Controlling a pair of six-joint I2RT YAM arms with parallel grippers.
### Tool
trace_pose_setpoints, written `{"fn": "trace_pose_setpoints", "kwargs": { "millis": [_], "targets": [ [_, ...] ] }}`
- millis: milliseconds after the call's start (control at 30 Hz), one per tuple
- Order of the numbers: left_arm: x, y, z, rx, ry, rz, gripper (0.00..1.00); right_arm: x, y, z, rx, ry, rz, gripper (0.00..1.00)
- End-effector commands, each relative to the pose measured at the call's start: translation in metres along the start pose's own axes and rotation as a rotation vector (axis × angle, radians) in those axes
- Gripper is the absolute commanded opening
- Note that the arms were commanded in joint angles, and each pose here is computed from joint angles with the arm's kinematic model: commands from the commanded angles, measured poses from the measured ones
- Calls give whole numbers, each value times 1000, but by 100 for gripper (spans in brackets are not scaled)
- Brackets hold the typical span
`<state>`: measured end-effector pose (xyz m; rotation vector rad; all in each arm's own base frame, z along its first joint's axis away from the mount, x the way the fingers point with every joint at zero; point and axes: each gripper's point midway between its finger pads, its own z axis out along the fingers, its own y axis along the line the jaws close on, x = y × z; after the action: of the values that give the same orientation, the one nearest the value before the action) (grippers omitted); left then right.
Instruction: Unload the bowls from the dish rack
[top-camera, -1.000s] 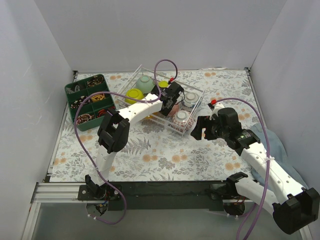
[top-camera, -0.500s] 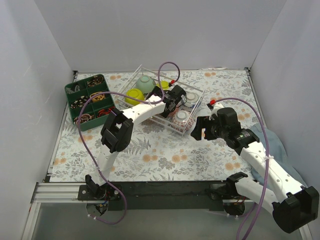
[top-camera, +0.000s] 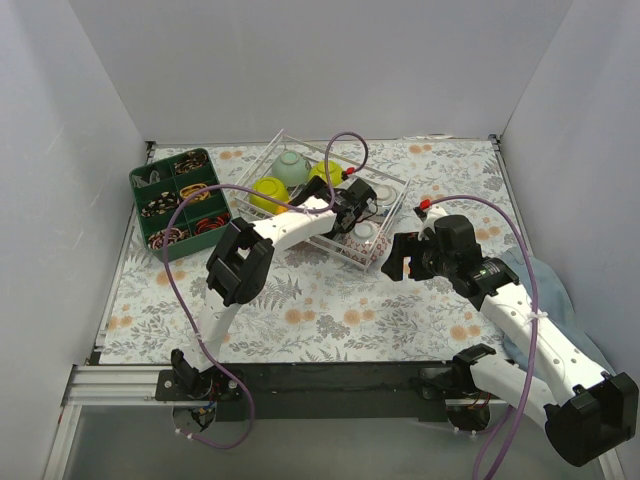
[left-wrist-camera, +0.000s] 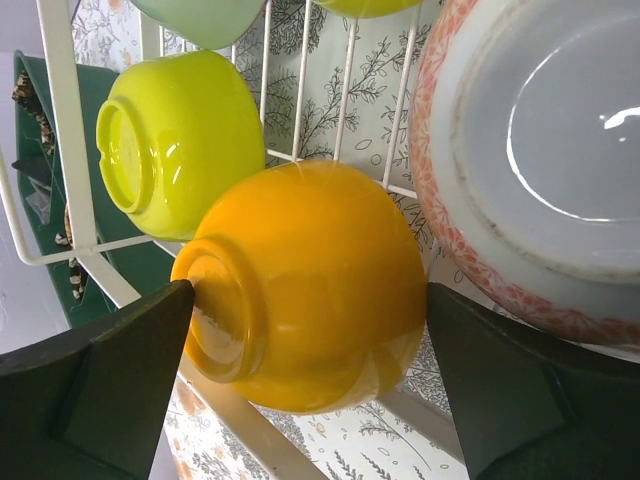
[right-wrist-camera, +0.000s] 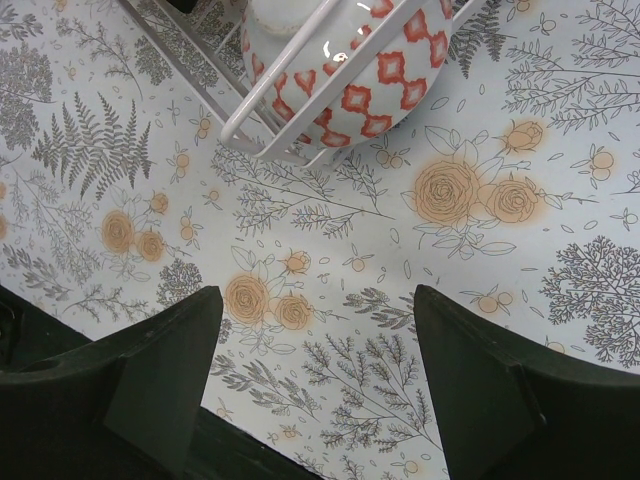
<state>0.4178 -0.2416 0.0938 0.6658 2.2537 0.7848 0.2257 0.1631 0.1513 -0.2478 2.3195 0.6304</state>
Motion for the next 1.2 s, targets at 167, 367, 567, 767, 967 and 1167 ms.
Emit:
{"fn": "trace_pose_setpoints", "kwargs": {
  "millis": [167, 367, 567, 767, 967, 1167],
  "targets": [
    [51, -27, 26, 61, 143, 42, 97, -9, 2, -4, -3, -31, -24, 86],
    [25, -13, 13, 52, 82, -11, 88, -10, 3, -5, -9, -37, -24, 86],
    [1, 4, -6, 58, 12, -68, 79, -11, 3, -6, -9, -45, -23, 86],
    [-9, 17, -18, 65, -25, -105, 73, -11, 5, -7, -15, -44, -17, 86],
    [-15, 23, -24, 76, -53, -130, 68, -10, 5, -7, -17, -44, -12, 86],
    [-23, 33, -31, 66, -85, -142, 63, -14, 7, -8, -20, -54, -10, 85]
  ]
}}
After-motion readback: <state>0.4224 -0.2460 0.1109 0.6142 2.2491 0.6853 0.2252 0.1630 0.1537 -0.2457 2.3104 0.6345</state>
